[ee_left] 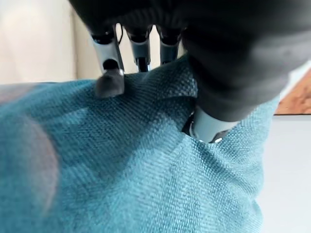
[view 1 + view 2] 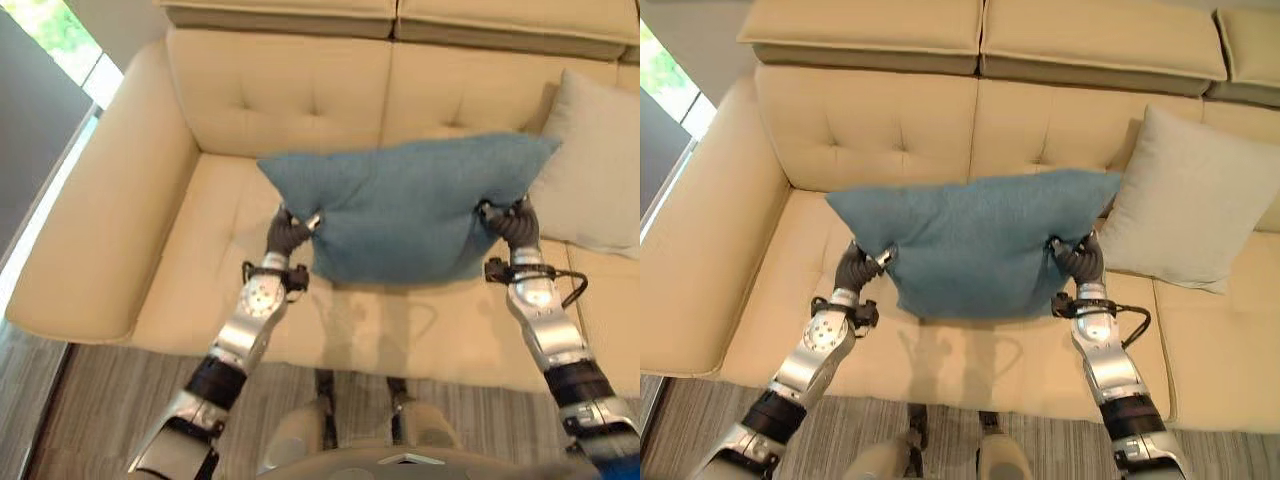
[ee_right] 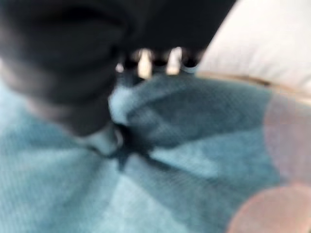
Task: Pick up all the scattered cushions and arrange them neatly on the sofa.
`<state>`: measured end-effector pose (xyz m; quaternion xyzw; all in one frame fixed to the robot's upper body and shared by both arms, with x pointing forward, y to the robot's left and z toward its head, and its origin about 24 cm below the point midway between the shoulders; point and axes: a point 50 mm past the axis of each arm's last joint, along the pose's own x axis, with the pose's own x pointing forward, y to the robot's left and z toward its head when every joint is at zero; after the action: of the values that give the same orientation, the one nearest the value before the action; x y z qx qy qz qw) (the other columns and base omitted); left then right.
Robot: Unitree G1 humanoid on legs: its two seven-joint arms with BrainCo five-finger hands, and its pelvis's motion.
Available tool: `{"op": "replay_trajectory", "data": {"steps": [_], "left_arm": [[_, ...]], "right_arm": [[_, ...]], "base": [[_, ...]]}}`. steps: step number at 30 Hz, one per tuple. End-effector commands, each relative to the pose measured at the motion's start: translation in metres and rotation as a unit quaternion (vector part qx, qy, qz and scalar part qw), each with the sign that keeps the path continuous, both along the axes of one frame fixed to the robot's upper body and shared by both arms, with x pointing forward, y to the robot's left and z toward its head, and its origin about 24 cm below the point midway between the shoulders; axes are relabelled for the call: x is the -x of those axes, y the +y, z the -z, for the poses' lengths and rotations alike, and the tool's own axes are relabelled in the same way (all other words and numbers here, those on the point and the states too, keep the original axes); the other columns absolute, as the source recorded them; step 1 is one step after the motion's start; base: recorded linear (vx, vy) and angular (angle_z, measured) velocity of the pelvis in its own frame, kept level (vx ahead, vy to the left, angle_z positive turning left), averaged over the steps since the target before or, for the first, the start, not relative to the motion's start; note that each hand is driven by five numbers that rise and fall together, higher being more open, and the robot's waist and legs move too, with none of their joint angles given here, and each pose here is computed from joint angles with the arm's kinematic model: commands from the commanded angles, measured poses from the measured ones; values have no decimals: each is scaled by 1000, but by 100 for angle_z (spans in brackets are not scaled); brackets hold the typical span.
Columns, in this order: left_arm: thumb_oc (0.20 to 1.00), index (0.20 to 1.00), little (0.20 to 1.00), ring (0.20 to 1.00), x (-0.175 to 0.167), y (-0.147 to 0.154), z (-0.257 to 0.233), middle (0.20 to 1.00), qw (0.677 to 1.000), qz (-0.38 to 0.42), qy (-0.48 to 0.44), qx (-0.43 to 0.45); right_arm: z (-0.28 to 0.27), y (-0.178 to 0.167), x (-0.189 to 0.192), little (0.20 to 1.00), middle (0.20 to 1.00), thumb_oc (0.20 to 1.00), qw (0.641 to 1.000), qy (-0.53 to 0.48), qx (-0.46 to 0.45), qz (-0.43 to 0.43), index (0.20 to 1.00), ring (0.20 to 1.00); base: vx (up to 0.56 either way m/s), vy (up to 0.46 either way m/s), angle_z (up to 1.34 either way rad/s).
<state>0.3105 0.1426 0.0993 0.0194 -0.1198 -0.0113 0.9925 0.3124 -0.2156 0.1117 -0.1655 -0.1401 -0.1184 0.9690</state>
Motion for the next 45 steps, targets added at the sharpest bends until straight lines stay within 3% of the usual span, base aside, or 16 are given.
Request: {"op": "replay_trajectory", "data": {"steps": [1, 15, 21, 36, 45], "left_arm": [[200, 200, 200, 200, -14, -23, -86, 200, 980, 29, -198, -4], [200, 200, 200, 200, -60, -34, -187, 200, 952, -41, -291, -83], [200, 200, 200, 200, -64, -37, -215, 200, 942, -57, -312, -114], [200, 200, 200, 200, -64, -58, -222, 200, 941, -39, -316, -118], [200, 200, 200, 200, -72, -60, -211, 200, 948, -36, -286, -132]], "right_arm": [[-81, 24, -18, 200, 200, 200, 985, -162, 20, -47, 200, 200], [-182, 60, -59, 200, 200, 200, 964, -262, -4, -39, 200, 200], [-194, 71, -66, 200, 200, 200, 965, -260, -9, -39, 200, 200], [-188, 66, -75, 200, 200, 200, 973, -231, -3, -8, 200, 200], [-187, 52, -84, 200, 200, 200, 975, -203, 78, 45, 200, 200]], "base": [[10, 1, 4], [14, 36, -3], [-1, 25, -7], [-9, 4, 3], [2, 0, -2]]}}
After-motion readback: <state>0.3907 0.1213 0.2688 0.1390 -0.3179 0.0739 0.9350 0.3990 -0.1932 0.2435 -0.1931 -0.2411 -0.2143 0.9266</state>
